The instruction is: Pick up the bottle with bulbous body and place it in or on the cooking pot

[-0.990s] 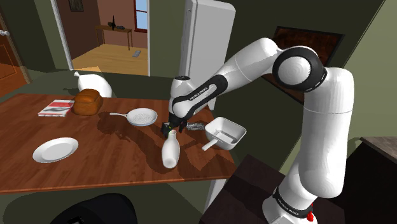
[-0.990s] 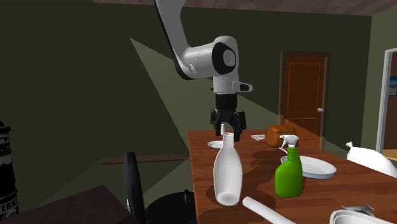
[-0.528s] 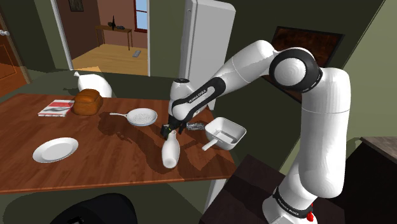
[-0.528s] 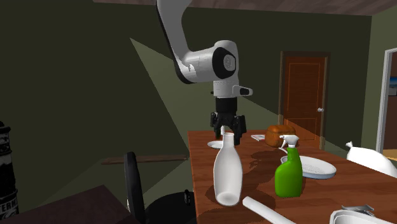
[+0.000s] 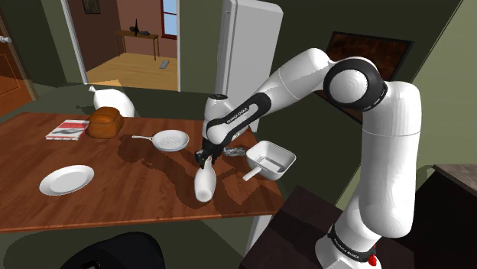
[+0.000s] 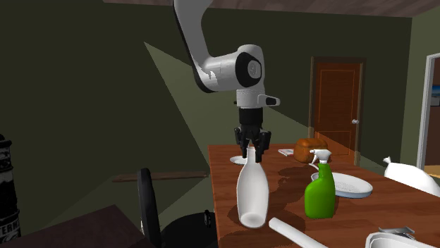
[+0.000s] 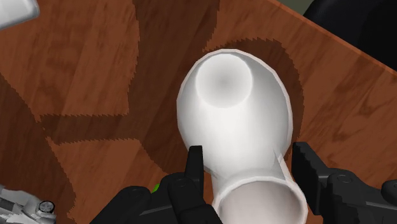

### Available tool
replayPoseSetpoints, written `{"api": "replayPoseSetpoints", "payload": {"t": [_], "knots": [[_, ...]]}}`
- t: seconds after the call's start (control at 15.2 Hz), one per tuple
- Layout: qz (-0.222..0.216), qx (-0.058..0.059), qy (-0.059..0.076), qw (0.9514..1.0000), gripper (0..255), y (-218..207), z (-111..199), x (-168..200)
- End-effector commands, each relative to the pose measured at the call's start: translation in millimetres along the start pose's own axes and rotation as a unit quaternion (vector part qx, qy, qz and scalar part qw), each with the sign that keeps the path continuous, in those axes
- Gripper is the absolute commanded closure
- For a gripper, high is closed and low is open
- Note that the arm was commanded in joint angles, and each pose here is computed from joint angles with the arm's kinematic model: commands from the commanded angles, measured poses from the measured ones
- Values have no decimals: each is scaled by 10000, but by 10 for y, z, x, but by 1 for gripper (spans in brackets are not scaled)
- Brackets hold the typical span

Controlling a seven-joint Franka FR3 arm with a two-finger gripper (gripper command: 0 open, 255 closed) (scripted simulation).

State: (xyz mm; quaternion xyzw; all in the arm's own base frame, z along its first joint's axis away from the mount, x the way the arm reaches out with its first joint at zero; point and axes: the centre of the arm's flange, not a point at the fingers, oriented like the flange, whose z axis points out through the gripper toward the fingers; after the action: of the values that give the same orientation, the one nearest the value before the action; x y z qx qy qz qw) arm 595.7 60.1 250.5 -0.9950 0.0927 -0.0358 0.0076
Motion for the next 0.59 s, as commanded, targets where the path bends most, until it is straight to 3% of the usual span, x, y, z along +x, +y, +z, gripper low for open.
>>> {"api": "replayPoseSetpoints", "payload": {"t": [0.0, 0.2, 0.53], "knots": [[0, 0, -2, 10000, 255, 0, 2, -1], [0, 0, -2, 10000, 255, -1, 3, -2], [0, 0, -2, 10000, 255, -7, -261, 17]]}}
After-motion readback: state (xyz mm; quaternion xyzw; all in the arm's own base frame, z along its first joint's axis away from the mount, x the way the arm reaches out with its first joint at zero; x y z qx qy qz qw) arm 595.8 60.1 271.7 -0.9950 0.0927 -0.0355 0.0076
